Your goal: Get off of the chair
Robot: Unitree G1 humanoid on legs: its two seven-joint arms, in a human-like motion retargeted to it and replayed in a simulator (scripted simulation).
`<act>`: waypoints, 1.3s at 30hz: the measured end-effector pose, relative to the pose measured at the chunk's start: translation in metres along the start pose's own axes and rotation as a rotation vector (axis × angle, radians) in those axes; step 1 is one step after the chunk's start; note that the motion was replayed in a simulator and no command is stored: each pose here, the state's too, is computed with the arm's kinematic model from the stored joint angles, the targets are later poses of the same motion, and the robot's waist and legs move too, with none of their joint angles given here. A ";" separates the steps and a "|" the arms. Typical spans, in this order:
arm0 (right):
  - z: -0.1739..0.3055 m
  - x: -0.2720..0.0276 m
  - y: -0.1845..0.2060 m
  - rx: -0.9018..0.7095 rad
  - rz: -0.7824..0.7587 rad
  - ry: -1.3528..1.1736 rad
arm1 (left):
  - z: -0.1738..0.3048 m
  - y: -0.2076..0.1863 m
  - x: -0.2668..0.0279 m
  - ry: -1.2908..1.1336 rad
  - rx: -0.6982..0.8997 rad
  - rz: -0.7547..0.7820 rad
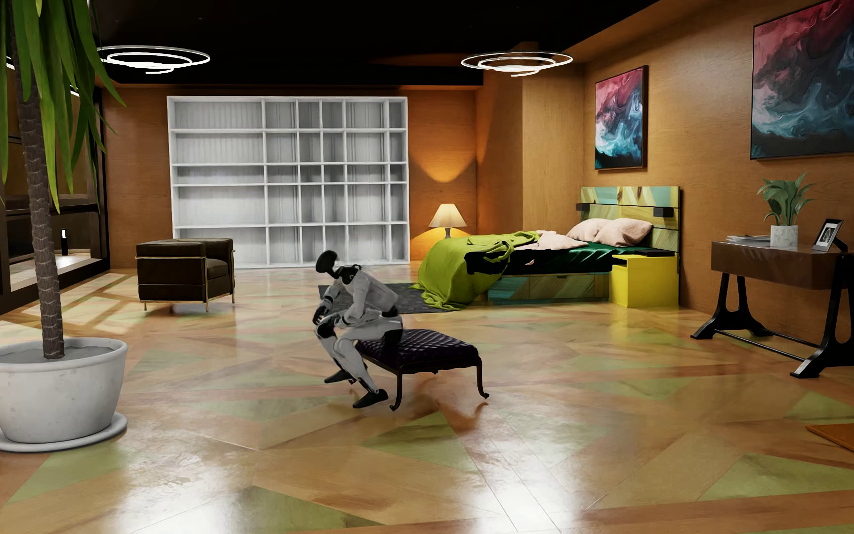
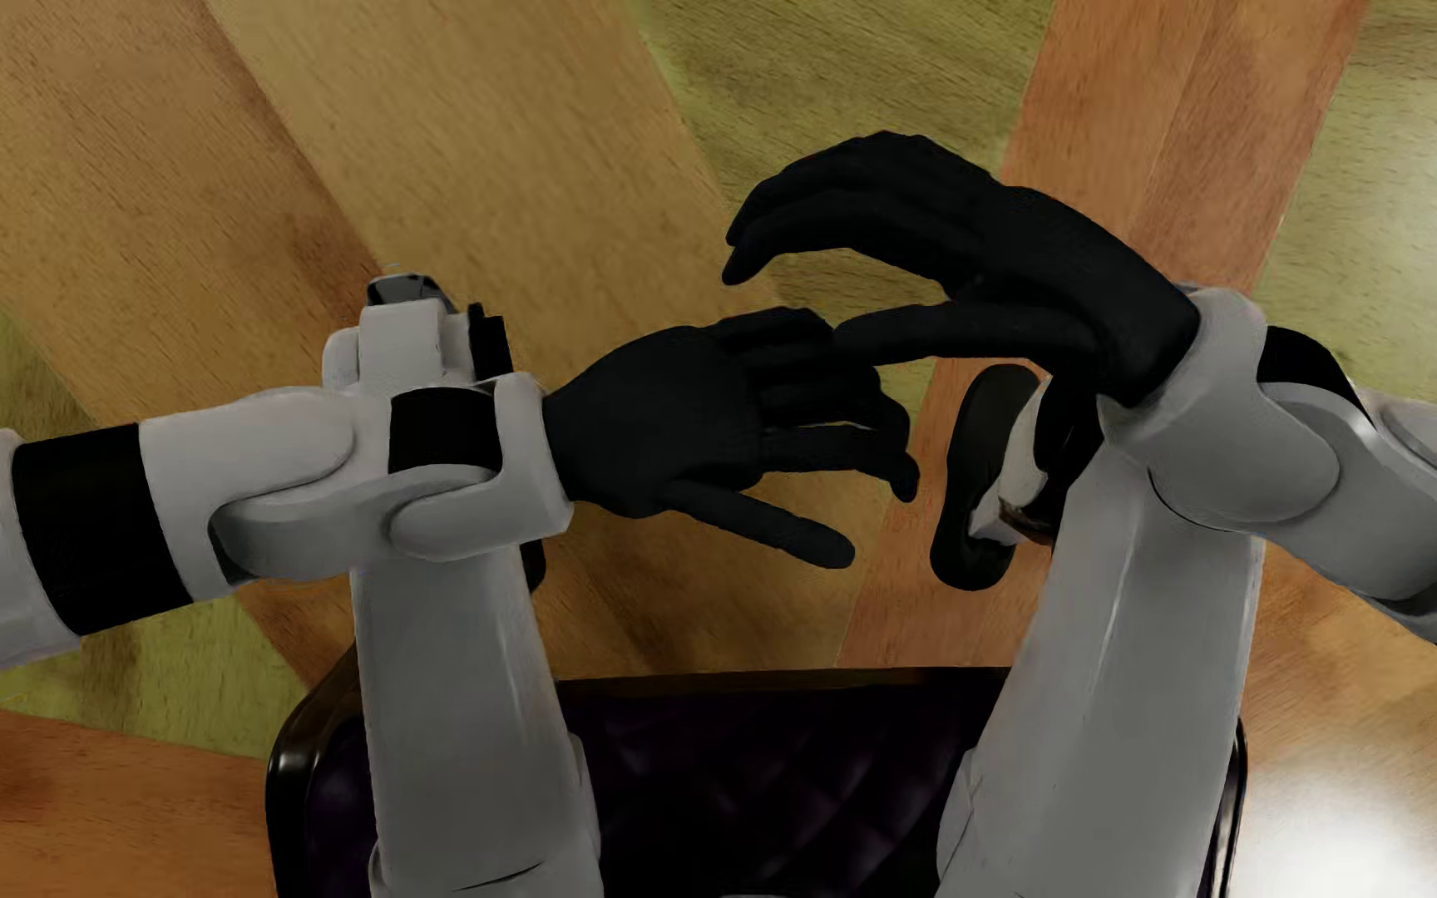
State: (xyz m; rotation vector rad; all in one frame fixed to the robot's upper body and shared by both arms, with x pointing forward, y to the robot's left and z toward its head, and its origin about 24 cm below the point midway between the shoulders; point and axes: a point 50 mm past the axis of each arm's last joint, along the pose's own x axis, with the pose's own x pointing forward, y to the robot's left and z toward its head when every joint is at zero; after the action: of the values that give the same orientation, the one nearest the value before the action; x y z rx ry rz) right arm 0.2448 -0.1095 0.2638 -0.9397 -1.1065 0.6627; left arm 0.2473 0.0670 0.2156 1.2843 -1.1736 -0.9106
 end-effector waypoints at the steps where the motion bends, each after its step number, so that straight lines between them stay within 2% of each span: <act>1: 0.007 0.015 -0.001 -0.013 0.023 -0.075 | 0.004 0.005 0.007 -0.055 0.021 -0.010; 3: 0.017 0.030 0.003 -0.025 0.080 -0.156 | 0.007 0.006 0.014 -0.100 0.037 0.003; 6: 0.001 0.036 0.015 -0.022 0.071 -0.107 | -0.008 -0.003 0.019 -0.037 0.045 0.034; 8: -0.027 0.033 0.033 -0.018 0.095 0.011 | -0.029 -0.023 0.020 0.068 0.025 0.009; 11: -0.078 0.023 0.081 0.011 0.231 0.255 | -0.064 -0.075 0.017 0.282 -0.055 -0.104; 14: -0.118 -0.007 0.157 0.134 0.467 0.545 | -0.077 -0.153 0.004 0.505 -0.258 -0.342; 16: -0.118 -0.037 0.215 0.256 0.664 0.715 | -0.061 -0.201 -0.009 0.588 -0.426 -0.553; 18: -0.104 -0.070 0.257 0.426 0.776 0.863 | -0.046 -0.241 -0.041 0.827 -0.705 -0.580; 20: -0.089 -0.112 0.281 0.612 0.743 1.024 | -0.023 -0.266 -0.071 0.974 -0.923 -0.533; 23: -0.066 -0.186 0.296 0.835 0.584 1.312 | 0.005 -0.278 -0.111 1.078 -1.083 -0.451; 27: -0.030 -0.255 0.305 0.937 0.454 1.566 | 0.036 -0.290 -0.175 1.326 -1.204 -0.340; 29: -0.008 -0.285 0.312 0.979 0.474 1.704 | 0.064 -0.306 -0.210 1.559 -1.278 -0.325; 32: 0.018 -0.308 0.321 1.040 0.550 1.831 | 0.105 -0.321 -0.246 1.776 -1.330 -0.474; 35: 0.034 -0.319 0.325 1.079 0.552 1.887 | 0.129 -0.324 -0.260 1.767 -1.366 -0.631; 39: 0.032 -0.308 0.328 1.104 0.547 1.813 | 0.129 -0.319 -0.262 1.723 -1.393 -0.597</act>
State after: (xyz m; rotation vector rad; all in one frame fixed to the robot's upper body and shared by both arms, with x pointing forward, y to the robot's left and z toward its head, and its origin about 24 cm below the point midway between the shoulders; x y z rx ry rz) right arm 0.1139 -0.2037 -0.1575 -0.4467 1.0986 0.4342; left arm 0.1034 0.2566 -0.1456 0.6439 1.1213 -0.4170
